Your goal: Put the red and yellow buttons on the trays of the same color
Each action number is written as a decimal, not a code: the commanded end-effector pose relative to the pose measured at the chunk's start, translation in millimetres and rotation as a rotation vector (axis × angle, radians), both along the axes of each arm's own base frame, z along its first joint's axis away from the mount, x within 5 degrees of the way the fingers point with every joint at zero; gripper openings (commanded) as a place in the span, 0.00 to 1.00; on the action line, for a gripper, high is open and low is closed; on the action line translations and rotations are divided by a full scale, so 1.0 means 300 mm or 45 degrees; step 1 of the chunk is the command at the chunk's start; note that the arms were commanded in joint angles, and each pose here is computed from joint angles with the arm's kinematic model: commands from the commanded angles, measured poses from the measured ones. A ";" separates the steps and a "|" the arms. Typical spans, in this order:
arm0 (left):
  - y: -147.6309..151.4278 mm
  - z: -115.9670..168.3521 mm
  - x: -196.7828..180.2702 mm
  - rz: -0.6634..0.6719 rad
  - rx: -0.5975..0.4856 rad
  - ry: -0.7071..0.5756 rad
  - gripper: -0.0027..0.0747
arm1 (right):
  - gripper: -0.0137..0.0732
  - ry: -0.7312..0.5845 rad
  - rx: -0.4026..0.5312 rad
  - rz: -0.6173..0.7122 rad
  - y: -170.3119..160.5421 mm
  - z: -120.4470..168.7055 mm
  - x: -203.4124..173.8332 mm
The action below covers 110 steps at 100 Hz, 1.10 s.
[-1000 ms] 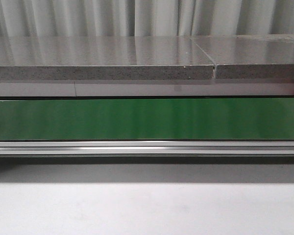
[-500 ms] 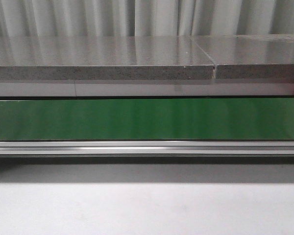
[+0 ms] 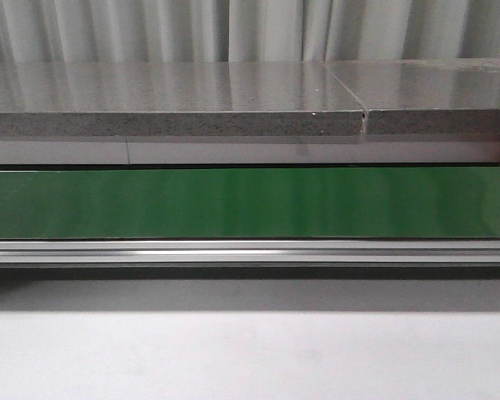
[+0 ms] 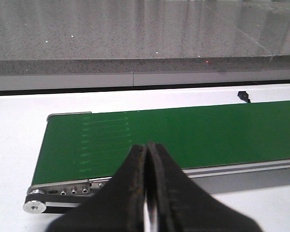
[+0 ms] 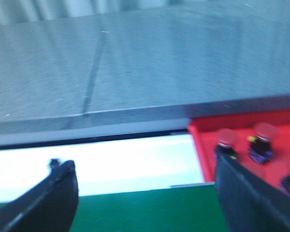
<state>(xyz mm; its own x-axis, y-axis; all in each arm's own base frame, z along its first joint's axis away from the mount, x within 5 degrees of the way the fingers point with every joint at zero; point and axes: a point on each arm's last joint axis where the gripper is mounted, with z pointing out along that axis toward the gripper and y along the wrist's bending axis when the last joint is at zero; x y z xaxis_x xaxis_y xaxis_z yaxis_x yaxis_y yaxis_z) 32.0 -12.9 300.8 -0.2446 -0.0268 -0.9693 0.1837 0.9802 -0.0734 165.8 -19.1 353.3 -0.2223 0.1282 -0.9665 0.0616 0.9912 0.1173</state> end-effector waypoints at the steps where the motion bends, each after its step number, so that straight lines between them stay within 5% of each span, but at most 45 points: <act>1: -0.001 0.045 0.004 0.001 -0.042 -0.101 0.01 | 0.76 -0.115 -0.084 0.078 0.039 0.048 -0.060; 26: -0.001 0.045 0.004 0.001 -0.042 -0.101 0.01 | 0.54 -0.109 -0.146 0.257 0.103 -0.020 -0.220; 48: -0.001 0.045 0.004 0.001 -0.042 -0.101 0.01 | 0.07 -0.149 -0.159 0.281 0.118 -0.070 -0.302; 110: -0.001 0.045 0.004 0.001 -0.042 -0.101 0.01 | 0.08 -0.103 -0.155 0.318 0.126 -0.091 -0.310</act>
